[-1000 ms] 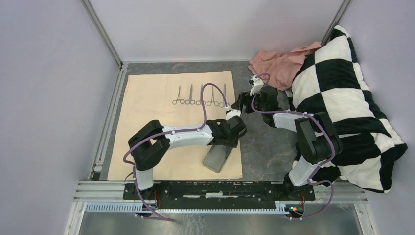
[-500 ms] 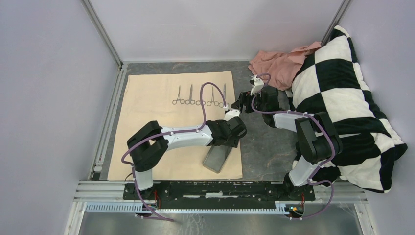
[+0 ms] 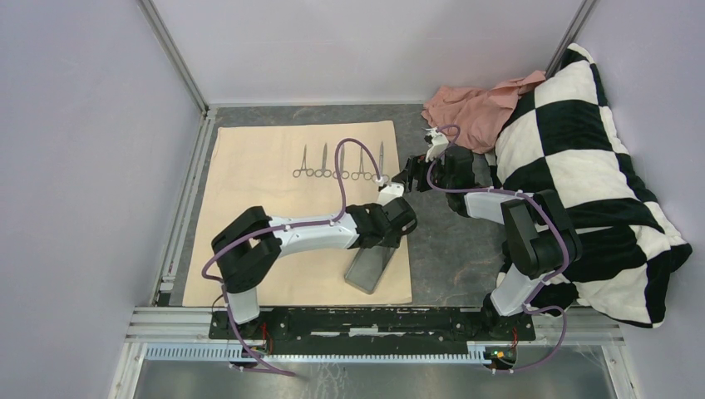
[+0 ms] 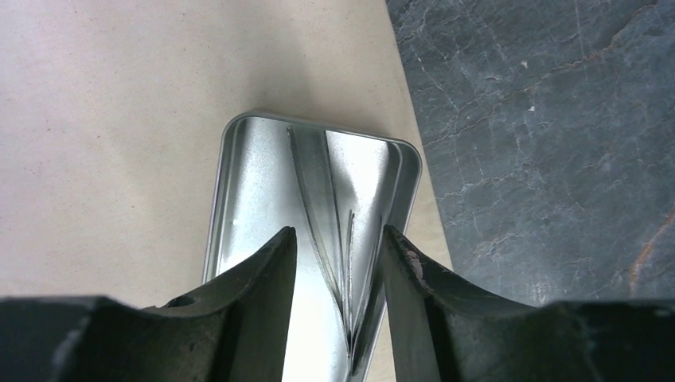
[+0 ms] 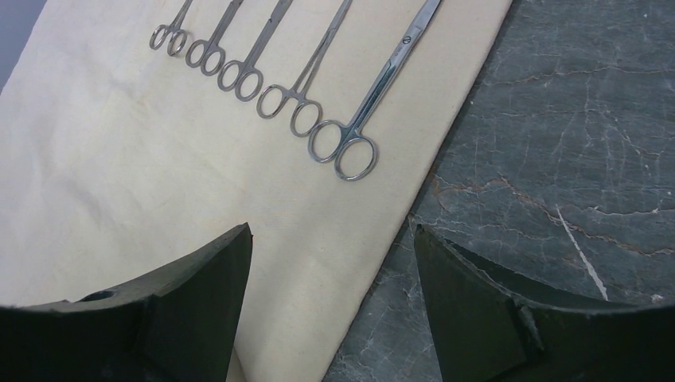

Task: Open and lay out the surgical kit
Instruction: Pick up the medical item from the container.

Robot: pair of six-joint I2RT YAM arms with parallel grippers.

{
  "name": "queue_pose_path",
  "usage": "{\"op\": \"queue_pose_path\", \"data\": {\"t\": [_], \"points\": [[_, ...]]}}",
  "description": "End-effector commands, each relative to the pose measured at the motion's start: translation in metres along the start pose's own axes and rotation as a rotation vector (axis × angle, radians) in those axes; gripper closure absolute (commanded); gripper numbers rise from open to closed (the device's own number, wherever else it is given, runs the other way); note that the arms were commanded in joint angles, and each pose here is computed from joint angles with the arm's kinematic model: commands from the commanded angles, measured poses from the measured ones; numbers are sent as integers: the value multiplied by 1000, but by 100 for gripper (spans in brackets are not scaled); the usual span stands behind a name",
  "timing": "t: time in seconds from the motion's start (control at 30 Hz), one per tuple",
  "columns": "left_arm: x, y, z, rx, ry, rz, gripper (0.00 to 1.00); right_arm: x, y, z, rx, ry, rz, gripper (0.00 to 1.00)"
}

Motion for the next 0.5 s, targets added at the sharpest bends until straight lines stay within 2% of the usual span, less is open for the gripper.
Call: {"op": "queue_pose_path", "data": {"t": [0.0, 0.2, 0.47], "points": [[-1, -12, 1, -6, 28, 34, 49, 8, 0, 14, -49, 22, 39, 19], [-1, -21, -8, 25, 12, 40, 51, 7, 0, 14, -47, 20, 42, 19], [-1, -23, -11, 35, -4, 38, 72, 8, 0, 14, -46, 16, 44, 20]]}}
Point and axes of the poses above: each gripper's point midway between its finger pads, its own y axis back along the fingers, its own x axis along the line the jaws close on, z = x × y, the point moved 4 cm from there along y, back along the fingers, and after that the axes turned 12 degrees about -y, right-handed, at the moved point
